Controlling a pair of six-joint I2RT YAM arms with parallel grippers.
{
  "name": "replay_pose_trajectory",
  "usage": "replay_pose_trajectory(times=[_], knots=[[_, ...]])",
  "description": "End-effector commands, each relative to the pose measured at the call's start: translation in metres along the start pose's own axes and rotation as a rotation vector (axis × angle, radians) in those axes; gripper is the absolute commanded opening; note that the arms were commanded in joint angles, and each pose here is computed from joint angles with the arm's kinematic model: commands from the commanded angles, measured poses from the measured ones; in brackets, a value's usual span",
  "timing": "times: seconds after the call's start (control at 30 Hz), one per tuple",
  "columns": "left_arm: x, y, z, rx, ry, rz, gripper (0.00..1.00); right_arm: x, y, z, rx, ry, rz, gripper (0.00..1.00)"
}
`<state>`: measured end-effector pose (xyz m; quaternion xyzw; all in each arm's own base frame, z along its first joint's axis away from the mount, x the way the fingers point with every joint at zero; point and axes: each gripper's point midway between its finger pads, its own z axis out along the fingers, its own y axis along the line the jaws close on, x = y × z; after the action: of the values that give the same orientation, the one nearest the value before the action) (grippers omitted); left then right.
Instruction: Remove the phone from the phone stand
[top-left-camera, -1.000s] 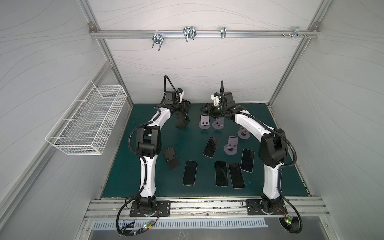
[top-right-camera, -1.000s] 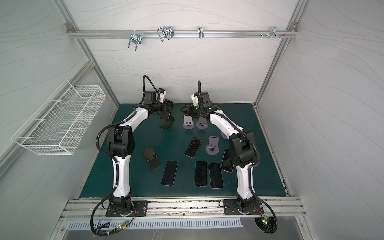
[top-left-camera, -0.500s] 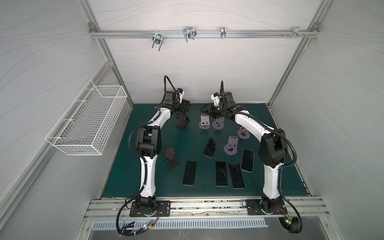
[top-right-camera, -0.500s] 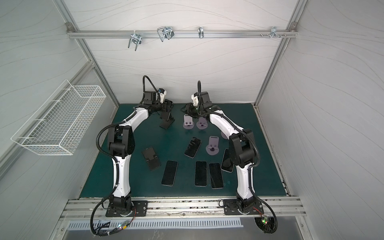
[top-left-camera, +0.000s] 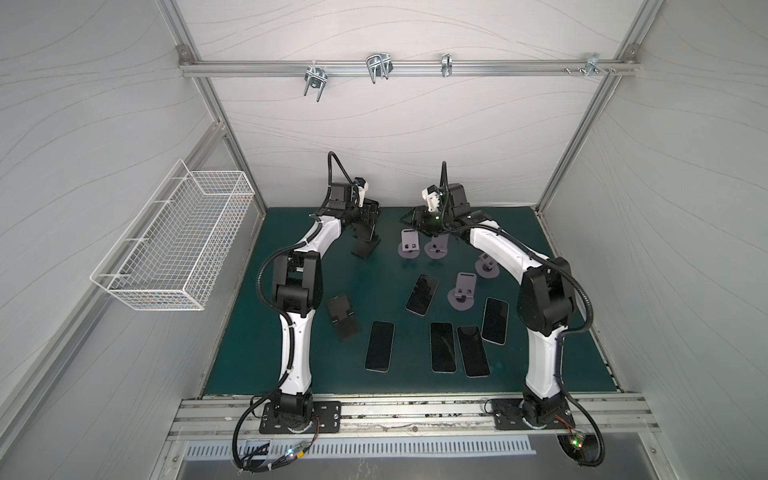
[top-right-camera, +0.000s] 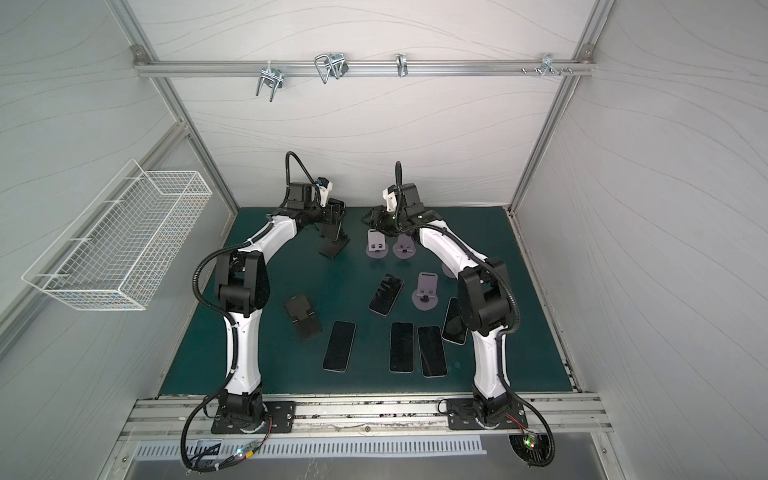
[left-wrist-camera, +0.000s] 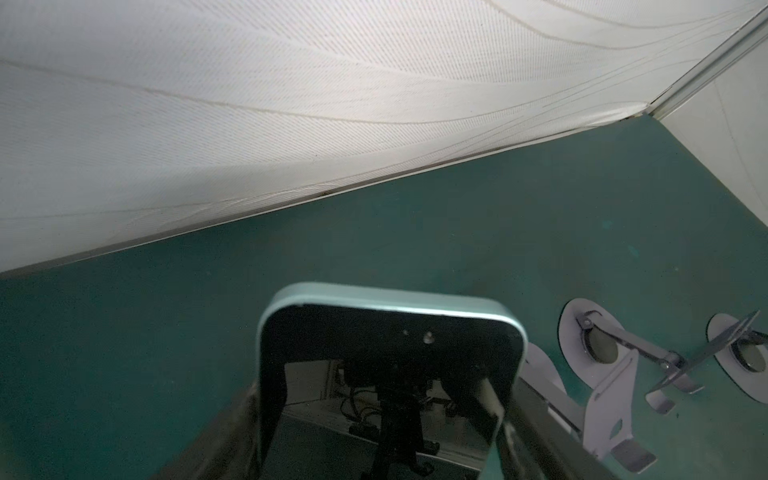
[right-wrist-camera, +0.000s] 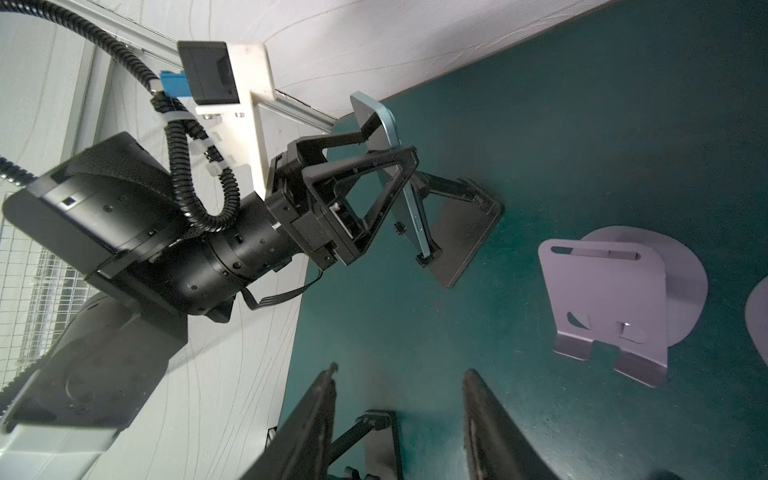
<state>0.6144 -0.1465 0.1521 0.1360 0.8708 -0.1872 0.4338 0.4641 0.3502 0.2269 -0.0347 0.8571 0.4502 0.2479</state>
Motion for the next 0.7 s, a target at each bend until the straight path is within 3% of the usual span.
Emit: replay_pose_trajectory(times=[0.0,0.67], knots=[[-0.007,0.007,-0.001,-0.01,-0.03,0.009,0.76,-0.002,0.011,-0.011,-0.006,-0.014,-0.018,0.5],[-0.036,0.0,-0.024,-0.023,-0.08,0.046,0.63,-0.008,0.021,-0.025,-0.017,-0.039,-0.035,0.49]])
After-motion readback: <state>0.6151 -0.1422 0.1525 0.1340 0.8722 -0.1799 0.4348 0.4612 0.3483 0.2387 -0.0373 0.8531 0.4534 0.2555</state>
